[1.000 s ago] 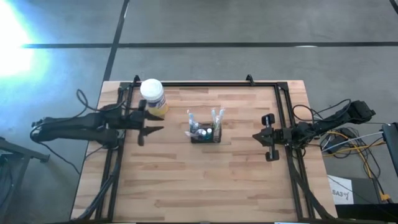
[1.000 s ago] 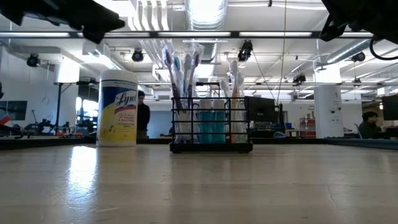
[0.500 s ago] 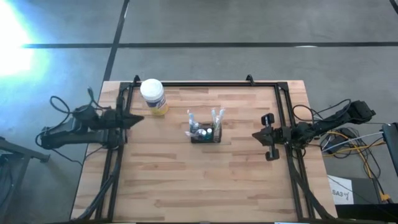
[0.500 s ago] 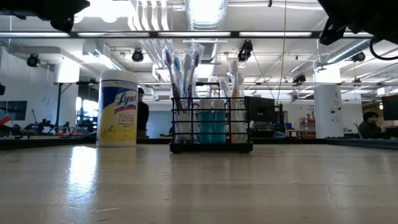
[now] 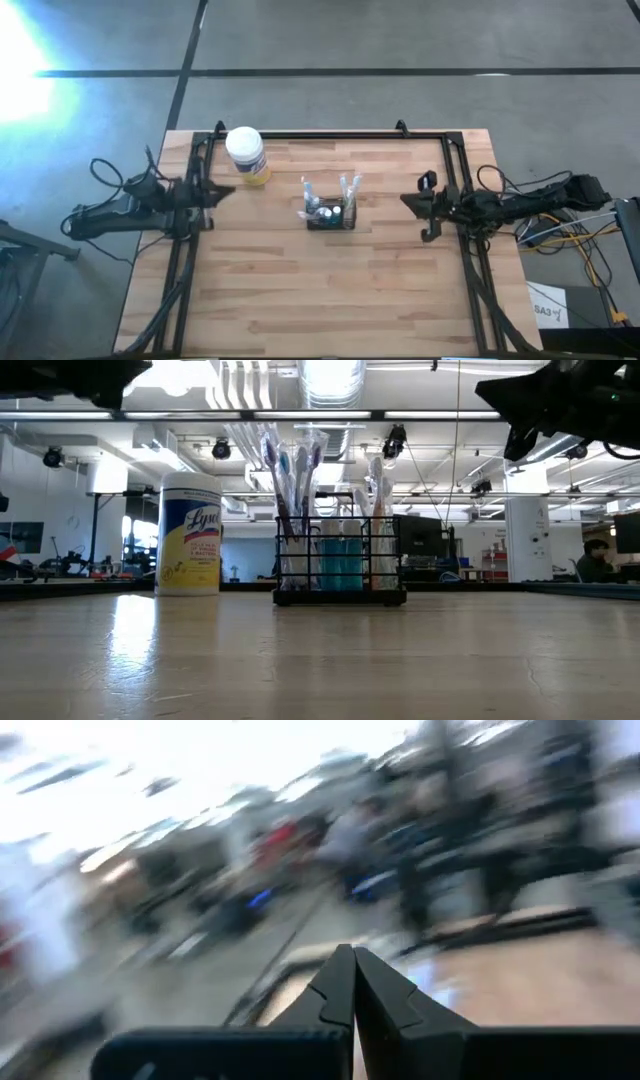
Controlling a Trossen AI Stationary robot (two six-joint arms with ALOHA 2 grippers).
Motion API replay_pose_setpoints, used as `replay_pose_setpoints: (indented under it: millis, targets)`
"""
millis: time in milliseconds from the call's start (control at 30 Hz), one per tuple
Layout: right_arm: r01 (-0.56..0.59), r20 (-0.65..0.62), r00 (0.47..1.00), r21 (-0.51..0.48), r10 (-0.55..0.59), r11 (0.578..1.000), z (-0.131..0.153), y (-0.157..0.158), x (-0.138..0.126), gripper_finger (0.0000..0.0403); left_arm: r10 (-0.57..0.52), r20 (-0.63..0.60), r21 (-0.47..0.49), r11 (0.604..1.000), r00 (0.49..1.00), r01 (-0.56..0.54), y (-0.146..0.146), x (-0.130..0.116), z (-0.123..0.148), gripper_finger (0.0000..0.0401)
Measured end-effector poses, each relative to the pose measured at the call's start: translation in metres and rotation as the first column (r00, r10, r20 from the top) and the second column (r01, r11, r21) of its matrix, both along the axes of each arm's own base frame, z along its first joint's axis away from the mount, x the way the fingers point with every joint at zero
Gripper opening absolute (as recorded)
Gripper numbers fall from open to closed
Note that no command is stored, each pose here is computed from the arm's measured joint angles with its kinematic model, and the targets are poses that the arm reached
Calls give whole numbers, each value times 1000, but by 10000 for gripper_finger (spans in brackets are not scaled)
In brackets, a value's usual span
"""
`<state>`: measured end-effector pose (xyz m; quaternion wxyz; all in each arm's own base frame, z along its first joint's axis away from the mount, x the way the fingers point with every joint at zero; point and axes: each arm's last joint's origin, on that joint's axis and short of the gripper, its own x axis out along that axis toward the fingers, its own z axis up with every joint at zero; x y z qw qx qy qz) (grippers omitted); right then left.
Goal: Pick & Place toothbrushing station
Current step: Return to Home Position
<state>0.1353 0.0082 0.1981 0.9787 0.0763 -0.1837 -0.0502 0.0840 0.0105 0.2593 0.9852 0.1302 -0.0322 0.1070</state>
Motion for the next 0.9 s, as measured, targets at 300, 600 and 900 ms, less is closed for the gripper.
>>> replay_pose_setpoints:
  millis: [300,600,900]
  targets:
    - [25,7,1000,-27,-25,999,3,-7,-6,8,-76,78,-32,996,994,79,-2,-1,4,4]
    - [20,-26,999,-18,-21,1000,3,-8,-23,8,-65,79,-198,977,995,80,-3,-16,2,2]
    - [75,-99,992,-5,-75,997,-5,-10,-35,8,-103,97,-273,954,990,126,-3,-7,-29,2]
